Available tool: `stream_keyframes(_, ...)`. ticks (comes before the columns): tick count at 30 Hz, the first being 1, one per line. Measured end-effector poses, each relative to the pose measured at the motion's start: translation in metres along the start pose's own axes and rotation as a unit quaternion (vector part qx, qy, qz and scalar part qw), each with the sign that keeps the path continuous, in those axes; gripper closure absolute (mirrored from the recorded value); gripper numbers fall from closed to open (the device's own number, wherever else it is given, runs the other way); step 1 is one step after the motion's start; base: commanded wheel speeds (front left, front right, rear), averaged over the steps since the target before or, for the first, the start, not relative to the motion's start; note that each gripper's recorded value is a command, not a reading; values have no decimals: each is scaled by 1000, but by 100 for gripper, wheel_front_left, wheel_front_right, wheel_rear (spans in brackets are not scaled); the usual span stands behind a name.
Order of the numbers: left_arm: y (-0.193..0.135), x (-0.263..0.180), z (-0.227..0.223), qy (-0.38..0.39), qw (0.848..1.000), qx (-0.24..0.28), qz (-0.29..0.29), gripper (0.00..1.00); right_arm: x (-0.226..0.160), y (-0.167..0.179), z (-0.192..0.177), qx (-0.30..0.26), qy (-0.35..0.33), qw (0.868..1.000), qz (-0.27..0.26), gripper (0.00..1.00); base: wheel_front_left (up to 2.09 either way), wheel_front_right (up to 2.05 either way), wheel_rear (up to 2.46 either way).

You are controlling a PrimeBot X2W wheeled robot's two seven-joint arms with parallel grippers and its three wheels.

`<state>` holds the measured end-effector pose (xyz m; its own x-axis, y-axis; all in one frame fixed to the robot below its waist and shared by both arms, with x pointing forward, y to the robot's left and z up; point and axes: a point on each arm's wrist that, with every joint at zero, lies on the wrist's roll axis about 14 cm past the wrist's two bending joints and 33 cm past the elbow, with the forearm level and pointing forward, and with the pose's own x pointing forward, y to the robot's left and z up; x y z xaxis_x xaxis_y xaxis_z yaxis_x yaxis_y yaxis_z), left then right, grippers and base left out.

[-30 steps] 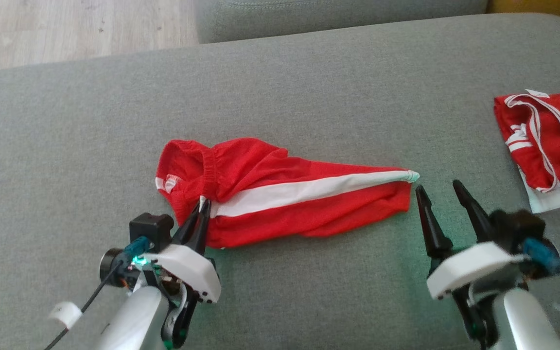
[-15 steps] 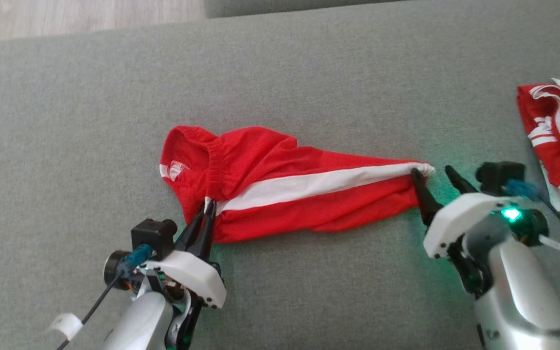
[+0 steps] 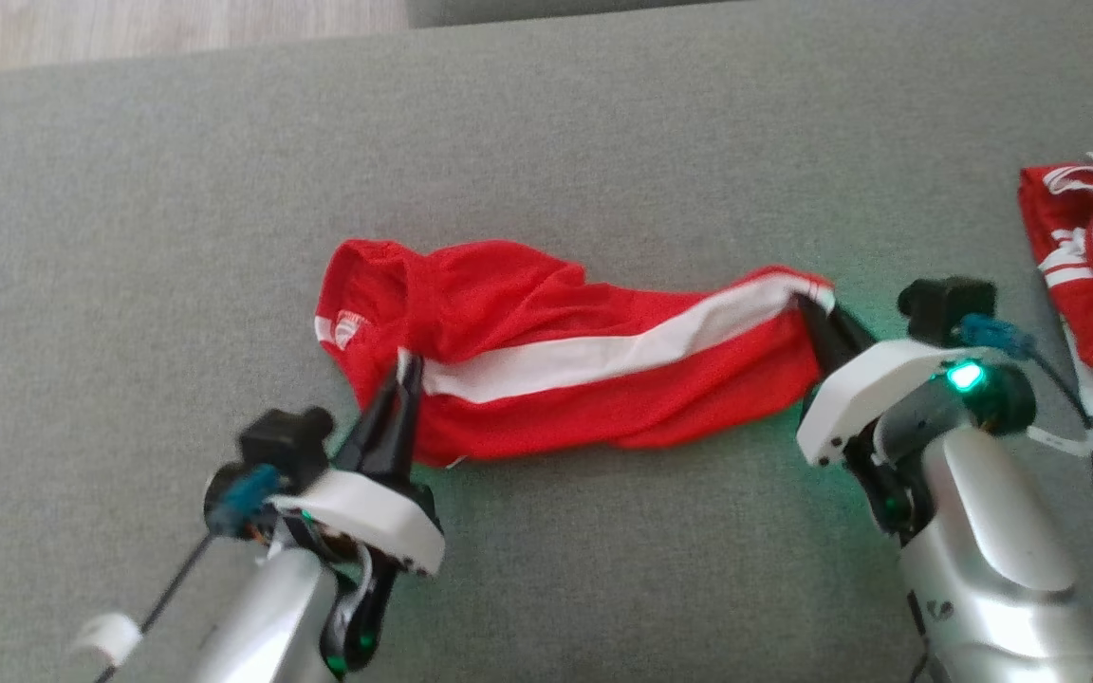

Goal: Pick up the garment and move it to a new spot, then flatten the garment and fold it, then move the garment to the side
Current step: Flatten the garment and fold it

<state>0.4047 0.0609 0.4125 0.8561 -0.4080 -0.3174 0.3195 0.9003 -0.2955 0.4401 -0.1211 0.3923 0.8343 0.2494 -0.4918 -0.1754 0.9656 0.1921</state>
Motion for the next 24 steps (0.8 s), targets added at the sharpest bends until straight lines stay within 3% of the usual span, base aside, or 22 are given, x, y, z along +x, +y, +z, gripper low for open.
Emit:
stream_keyframes(5,-12,-3,57,-99,993,-60,-21,100,-20,7,66,-15,-124,992,9,100,0,0,0)
stream_keyframes(10,-34,-21,134,-206,965,-141,-75,100,-69,2,137,-65,-238,969,0,100,0,0,0)
stream_keyframes(13,-52,-38,176,-236,945,-185,-127,100,-111,-1,173,-97,-291,952,-15,100,0,0,0)
stream_keyframes(16,-63,-44,191,-225,937,-217,-154,100,-130,4,191,-113,-310,944,-14,100,0,0,0)
stream_keyframes(19,-64,-38,196,-202,937,-231,-164,100,-129,6,200,-119,-309,943,-8,100,0,0,0)
stream_keyframes(24,-47,5,221,-200,940,-229,-153,100,-92,30,238,-131,-320,937,45,100,0,0,0)
